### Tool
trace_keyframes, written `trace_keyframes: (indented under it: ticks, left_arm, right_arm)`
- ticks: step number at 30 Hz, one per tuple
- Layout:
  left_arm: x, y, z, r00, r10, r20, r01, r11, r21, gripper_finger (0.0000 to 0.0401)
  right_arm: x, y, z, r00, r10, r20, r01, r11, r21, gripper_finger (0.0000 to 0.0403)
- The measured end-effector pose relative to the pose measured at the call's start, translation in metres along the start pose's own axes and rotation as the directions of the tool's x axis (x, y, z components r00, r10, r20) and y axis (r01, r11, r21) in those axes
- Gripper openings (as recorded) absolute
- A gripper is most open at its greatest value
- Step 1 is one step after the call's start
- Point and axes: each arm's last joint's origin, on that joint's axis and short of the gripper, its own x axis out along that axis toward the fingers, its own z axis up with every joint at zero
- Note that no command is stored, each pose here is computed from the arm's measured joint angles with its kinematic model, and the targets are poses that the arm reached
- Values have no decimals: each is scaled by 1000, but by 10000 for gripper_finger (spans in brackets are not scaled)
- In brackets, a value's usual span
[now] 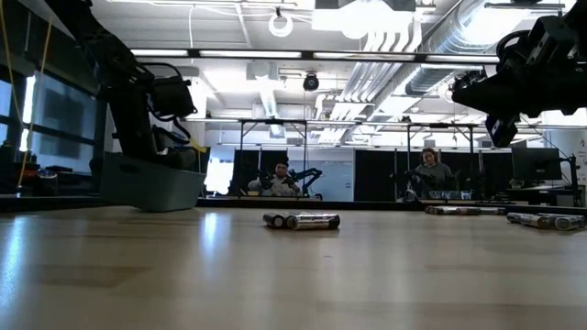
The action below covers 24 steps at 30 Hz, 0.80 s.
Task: Sort batteries
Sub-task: Put the black battery into the blue bin
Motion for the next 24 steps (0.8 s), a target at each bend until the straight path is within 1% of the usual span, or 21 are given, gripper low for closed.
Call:
trace_keyframes:
  ticks: [5, 13, 17, 21, 24]
  left_arm:
    - [0, 0, 0, 1000, 1, -1, -1, 1000, 0, 59]
    - [0, 0, -1, 1000, -6, -8, 6, 1000, -4, 112]
    - [-1, 0, 0, 1000, -23, -16, 24, 999, 25, 141]
    - [-9, 2, 0, 999, -44, -22, 44, 999, 27, 173]
    - [-21, 3, 6, 999, -41, -11, 41, 999, 36, 193]
  right_arm:
    - [0, 0, 0, 1000, 0, -1, 0, 1000, 0, 0]
    - [0, 0, 0, 1000, 0, 0, 0, 1000, 0, 0]
    - [0, 0, 0, 1000, 0, 0, 0, 1000, 0, 0]
    - [0, 0, 0, 1000, 0, 0, 0, 1000, 0, 0]
    - [0, 0, 0, 1000, 0, 0, 0, 1000, -1, 0]
